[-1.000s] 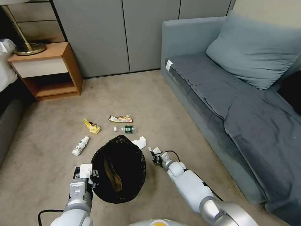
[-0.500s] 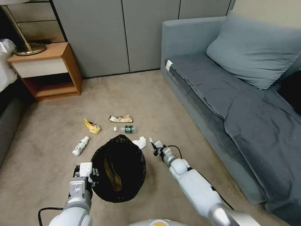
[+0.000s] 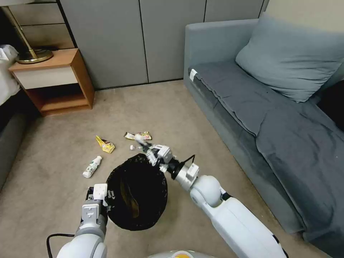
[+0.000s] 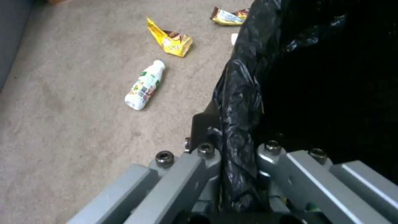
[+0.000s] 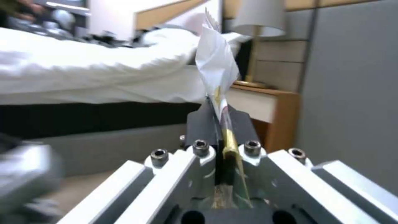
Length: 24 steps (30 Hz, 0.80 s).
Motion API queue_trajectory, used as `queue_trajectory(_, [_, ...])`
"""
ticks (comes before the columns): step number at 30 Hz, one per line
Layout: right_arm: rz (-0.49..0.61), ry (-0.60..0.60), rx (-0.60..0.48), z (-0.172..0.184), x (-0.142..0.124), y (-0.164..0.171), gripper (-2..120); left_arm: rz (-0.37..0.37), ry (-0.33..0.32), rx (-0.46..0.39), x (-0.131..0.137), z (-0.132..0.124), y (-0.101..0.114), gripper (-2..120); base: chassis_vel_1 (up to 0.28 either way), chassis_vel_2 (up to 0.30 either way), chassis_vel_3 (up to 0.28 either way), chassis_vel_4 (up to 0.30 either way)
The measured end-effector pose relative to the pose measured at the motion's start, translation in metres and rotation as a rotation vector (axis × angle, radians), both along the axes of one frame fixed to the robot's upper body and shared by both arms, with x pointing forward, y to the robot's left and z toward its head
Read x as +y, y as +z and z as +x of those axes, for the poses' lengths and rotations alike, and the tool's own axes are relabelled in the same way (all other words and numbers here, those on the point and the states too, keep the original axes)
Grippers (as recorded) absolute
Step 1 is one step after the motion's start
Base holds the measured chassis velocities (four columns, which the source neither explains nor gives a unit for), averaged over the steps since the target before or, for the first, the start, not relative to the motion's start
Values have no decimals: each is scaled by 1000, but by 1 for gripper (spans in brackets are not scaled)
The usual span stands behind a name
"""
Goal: Pick up the trash bin, then pick up the garbage from the floor and place it into the trash bin.
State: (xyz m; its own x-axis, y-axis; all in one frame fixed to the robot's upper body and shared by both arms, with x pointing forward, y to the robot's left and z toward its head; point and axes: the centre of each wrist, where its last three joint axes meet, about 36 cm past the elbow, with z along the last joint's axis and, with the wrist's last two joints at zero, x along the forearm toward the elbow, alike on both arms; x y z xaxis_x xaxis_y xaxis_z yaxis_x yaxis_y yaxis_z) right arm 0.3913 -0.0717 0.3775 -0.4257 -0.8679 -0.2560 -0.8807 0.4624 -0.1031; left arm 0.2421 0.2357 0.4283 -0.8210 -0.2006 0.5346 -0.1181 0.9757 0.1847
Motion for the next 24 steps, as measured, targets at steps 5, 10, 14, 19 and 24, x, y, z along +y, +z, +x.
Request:
queue_trajectory(5, [-55,61,17,-23,-3,-12,0,-2,-3,-5,0,0,2,3,0,0,0,0])
queue_trajectory(10, [-92,60,41,-27,-7,-27,0,-3,-4,-9,0,1,3,3,0,0,0,0])
queue_trajectory(14, [-119,55,54,-30,-13,-37,0,-3,-5,-12,0,1,4,3,0,0,0,0])
queue_trajectory(19, [-149,55,67,-36,-23,-46,0,-3,-5,-15,0,2,5,3,0,0,0,0])
queue_trajectory(24, [-181,53,72,-39,-31,-55,0,-4,-6,-19,0,3,6,3,0,0,0,0])
